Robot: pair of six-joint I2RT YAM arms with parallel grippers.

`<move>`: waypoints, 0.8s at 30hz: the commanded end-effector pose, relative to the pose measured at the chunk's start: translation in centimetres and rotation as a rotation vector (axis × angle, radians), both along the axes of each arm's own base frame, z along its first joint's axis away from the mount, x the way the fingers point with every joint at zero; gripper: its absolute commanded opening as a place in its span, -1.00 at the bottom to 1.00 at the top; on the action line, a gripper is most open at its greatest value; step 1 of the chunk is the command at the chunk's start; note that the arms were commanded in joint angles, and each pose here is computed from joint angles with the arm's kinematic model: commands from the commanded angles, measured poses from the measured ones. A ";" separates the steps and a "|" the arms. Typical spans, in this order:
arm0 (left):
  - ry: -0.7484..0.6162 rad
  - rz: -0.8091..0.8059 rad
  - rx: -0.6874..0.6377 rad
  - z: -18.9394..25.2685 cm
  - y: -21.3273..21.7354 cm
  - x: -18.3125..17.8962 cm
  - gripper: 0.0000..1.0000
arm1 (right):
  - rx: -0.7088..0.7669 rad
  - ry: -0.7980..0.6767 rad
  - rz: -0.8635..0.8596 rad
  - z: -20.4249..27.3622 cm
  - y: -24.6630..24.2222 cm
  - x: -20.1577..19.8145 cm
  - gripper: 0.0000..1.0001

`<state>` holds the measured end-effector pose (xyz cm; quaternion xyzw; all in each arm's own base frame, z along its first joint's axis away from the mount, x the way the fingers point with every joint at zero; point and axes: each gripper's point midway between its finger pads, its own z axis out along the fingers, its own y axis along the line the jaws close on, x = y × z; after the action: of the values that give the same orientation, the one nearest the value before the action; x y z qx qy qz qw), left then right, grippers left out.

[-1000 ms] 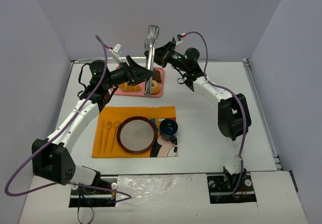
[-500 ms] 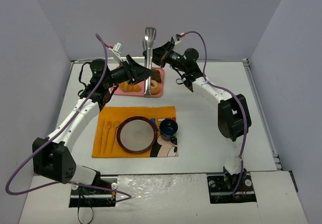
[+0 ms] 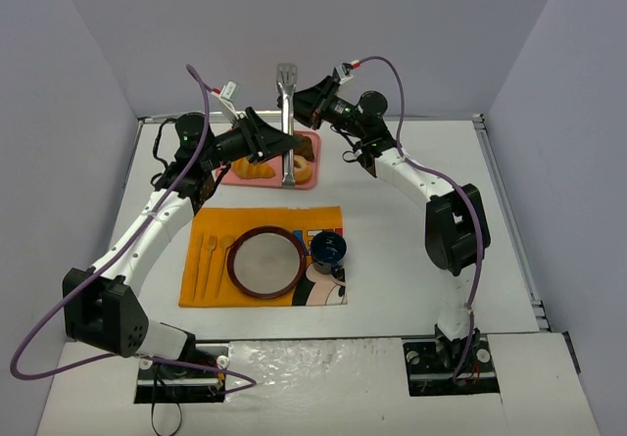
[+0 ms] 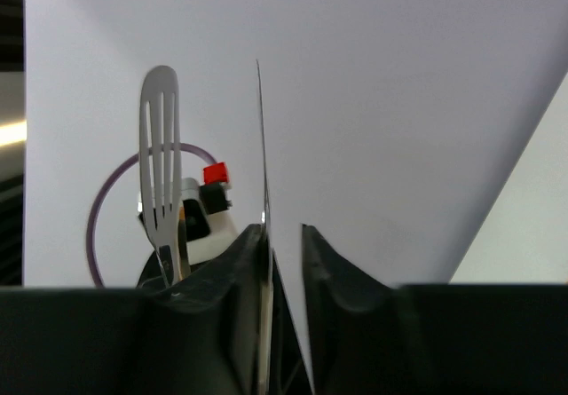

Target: Place the bread

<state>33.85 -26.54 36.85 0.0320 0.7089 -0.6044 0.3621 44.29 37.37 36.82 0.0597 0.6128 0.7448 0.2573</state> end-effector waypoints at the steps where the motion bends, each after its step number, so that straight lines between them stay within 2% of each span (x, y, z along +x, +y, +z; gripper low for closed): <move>1: -0.270 -0.032 -0.054 7.7 0.2 -2.3 -0.28 | 0.025 -0.170 0.014 5.4 -0.1 -2.9 -0.34; 6: -0.274 -0.033 -0.051 7.6 0.3 -2.3 -0.27 | 0.013 -0.178 0.009 5.6 -0.2 -2.9 0.09; 8: -0.271 -0.032 -0.051 7.6 0.3 -2.3 -0.27 | 0.005 -0.181 0.006 5.7 -0.2 -2.9 0.14; 14: -0.267 -0.024 -0.044 7.3 0.4 -2.3 -0.26 | -0.005 -0.190 -0.004 6.1 -0.4 -2.6 0.17; 21: -0.259 -0.010 -0.033 6.8 0.7 -2.1 -0.12 | -0.017 -0.203 -0.024 6.7 -1.1 -2.3 0.15; 24: -0.258 -0.009 -0.036 6.8 0.8 -2.1 -0.12 | -0.016 -0.203 -0.026 6.8 -1.3 -2.2 0.14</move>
<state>33.72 -26.47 37.12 0.0491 0.7084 -0.5970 0.3733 44.74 37.78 35.41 0.0537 0.6461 0.7135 0.2656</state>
